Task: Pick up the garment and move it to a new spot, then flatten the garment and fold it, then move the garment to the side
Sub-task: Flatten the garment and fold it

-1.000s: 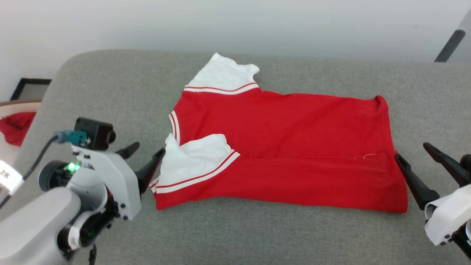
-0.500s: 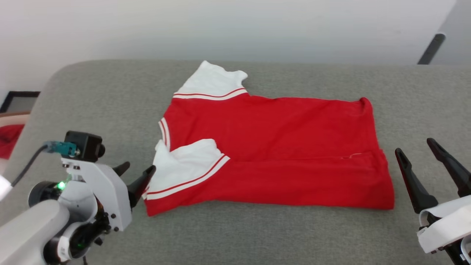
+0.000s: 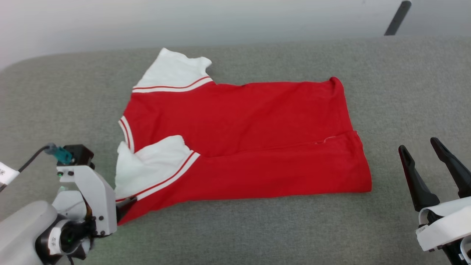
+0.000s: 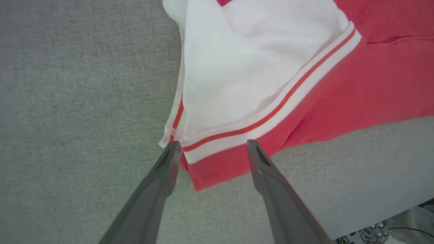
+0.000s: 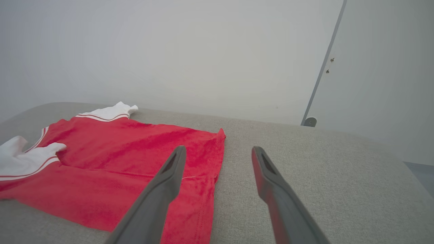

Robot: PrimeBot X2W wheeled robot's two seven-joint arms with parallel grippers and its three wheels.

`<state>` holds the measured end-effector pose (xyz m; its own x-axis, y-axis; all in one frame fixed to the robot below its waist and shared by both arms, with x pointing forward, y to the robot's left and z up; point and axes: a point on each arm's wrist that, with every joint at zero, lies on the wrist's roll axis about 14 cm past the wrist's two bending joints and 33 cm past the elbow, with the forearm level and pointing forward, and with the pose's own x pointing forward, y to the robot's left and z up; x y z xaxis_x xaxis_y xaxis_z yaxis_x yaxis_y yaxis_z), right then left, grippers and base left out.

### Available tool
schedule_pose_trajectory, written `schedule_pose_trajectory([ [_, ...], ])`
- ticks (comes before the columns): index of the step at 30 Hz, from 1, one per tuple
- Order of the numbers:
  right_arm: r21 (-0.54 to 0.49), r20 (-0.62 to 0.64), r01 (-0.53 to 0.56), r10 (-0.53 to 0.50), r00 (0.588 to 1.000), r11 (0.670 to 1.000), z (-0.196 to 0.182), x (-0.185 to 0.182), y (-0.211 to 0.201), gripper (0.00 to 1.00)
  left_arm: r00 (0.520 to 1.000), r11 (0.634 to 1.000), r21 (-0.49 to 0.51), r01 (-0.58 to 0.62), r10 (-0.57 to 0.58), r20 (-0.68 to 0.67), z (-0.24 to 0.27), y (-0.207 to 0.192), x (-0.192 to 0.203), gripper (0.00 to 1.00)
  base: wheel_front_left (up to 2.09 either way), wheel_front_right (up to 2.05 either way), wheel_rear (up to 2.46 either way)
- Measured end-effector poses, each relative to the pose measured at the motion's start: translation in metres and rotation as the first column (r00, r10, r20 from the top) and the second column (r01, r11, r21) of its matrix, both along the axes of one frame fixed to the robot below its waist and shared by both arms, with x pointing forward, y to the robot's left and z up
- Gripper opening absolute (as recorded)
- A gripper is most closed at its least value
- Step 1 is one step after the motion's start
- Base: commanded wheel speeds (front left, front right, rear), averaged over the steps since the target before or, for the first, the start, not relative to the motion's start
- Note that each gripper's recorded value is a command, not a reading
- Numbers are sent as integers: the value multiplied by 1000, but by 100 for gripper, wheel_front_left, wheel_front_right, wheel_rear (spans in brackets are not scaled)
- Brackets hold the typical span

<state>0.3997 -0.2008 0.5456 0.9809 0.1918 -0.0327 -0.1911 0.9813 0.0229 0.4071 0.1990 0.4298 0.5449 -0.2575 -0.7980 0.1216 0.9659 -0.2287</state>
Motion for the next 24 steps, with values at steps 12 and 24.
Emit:
schedule_pose_trajectory([
  [12,30,-56,45,-43,997,999,-18,1,-11,100,987,999,51,-7,15,-160,-46,9,8,100,0,0,0],
  [24,53,-156,22,-13,988,998,-36,6,-3,100,982,999,6,-37,37,-186,-52,5,11,0,0,0,0],
])
